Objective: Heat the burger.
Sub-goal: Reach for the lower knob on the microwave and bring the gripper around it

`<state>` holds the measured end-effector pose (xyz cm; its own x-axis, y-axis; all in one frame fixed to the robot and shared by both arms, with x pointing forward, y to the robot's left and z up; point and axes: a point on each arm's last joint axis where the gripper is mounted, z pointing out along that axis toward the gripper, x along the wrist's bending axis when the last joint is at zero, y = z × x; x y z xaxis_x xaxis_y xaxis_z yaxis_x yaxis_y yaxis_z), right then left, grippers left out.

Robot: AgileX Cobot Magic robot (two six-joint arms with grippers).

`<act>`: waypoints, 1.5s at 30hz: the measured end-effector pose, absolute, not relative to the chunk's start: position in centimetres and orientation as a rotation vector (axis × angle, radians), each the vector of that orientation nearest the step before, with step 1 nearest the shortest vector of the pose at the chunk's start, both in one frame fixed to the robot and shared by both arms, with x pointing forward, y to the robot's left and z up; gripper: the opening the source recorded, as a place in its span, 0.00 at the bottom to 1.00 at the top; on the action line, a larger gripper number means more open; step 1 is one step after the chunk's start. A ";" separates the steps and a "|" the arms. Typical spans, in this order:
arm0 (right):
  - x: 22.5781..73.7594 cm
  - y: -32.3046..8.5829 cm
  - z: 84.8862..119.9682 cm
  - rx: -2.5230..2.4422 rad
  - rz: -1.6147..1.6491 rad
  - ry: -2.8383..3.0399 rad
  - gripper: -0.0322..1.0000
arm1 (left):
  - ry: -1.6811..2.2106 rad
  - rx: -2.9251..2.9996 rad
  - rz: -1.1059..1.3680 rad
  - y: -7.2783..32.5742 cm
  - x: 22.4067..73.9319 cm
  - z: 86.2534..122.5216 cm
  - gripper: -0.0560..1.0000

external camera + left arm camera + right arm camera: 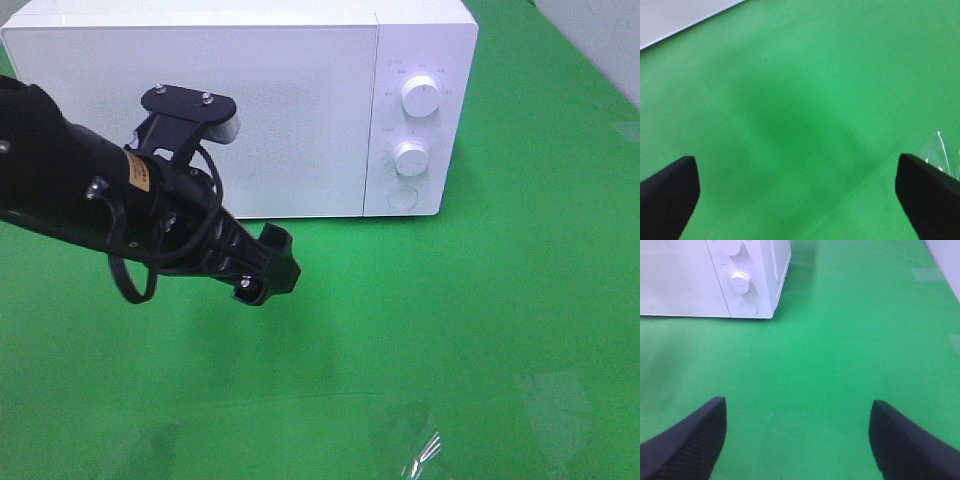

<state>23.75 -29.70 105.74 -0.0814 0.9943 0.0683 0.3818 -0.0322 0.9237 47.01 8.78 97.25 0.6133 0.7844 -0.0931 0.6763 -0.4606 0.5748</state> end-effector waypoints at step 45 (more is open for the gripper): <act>23.8 -29.7 105.7 1.488 1.108 1.542 0.76 | 1.841 1.949 0.388 28.1 33.7 109.0 0.98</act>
<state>23.75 -29.70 105.74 -0.0814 0.9943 0.0683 0.3818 -0.0322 0.9237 33.72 28.13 109.02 0.0799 0.9929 -0.0886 0.8729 -0.0267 0.4873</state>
